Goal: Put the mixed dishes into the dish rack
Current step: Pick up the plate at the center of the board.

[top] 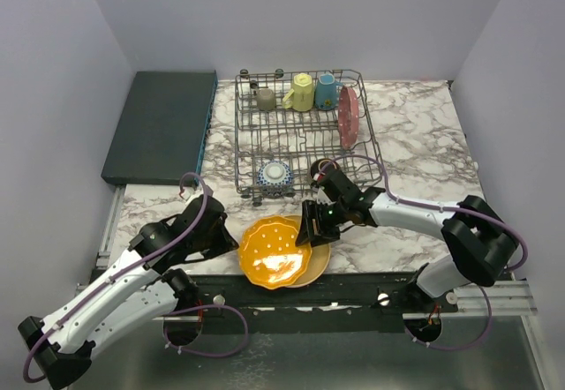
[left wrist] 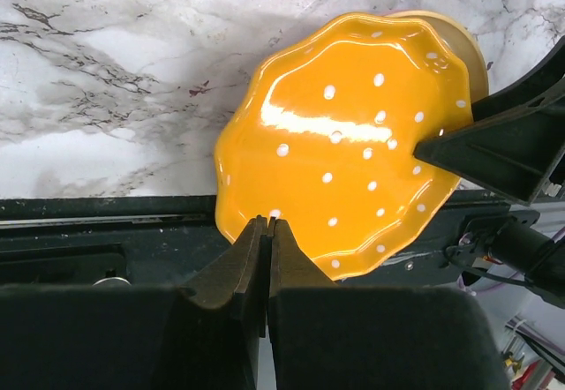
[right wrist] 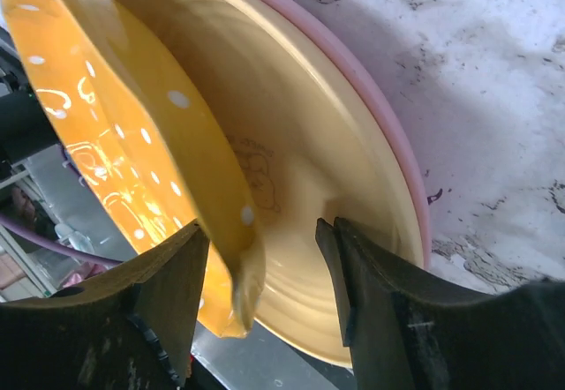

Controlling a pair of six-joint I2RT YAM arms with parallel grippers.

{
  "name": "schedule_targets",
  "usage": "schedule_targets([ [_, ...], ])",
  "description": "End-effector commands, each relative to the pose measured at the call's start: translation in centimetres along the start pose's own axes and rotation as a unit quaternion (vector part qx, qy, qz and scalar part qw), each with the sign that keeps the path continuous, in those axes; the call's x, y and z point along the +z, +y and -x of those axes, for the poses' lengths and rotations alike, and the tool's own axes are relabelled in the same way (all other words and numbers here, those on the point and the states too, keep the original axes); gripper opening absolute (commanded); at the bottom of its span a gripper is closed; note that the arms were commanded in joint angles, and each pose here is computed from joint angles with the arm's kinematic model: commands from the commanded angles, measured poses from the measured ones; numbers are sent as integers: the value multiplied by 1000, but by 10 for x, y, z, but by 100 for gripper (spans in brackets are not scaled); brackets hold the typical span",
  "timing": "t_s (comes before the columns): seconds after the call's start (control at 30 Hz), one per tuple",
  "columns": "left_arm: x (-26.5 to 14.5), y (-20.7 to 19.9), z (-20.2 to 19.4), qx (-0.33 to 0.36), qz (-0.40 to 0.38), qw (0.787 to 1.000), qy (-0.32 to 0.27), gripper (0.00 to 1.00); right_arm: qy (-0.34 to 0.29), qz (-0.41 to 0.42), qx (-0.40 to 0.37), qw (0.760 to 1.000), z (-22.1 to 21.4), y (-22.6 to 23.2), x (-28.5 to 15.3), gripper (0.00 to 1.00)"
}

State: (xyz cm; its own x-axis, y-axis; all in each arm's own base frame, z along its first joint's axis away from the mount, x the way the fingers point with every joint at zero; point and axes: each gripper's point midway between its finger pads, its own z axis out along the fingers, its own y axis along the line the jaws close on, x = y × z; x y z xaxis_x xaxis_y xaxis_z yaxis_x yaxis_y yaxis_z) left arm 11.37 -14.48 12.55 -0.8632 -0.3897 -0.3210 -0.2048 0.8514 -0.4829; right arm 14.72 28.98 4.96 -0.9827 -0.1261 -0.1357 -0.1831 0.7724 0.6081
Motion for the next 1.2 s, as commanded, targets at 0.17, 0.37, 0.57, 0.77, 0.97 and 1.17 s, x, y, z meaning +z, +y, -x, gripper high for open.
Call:
schedule_targets([
  [0.17, 5, 7, -7, -28, 3, 1000, 6, 0, 3, -9, -1, 1000, -3, -9, 12, 60],
  [0.37, 8, 5, -8, -30, 1, 1000, 10, 0, 11, 9, -4, 1000, -5, -4, 16, 58],
  [0.57, 11, 4, -10, -29, 1, 999, 15, 0, 17, 24, 3, 1000, -9, -3, 21, 56],
  [0.77, 15, 3, -11, -28, 1, 999, 18, 0, 17, 47, 8, 999, -11, 3, 22, 44],
  [0.97, 17, 2, -10, -26, 1, 999, 20, 0, 17, 62, 7, 998, -12, 8, 21, 27],
  [1.17, 17, 1, -10, -25, 1, 999, 19, 0, 3, 70, 3, 998, -7, 13, 16, 1],
])
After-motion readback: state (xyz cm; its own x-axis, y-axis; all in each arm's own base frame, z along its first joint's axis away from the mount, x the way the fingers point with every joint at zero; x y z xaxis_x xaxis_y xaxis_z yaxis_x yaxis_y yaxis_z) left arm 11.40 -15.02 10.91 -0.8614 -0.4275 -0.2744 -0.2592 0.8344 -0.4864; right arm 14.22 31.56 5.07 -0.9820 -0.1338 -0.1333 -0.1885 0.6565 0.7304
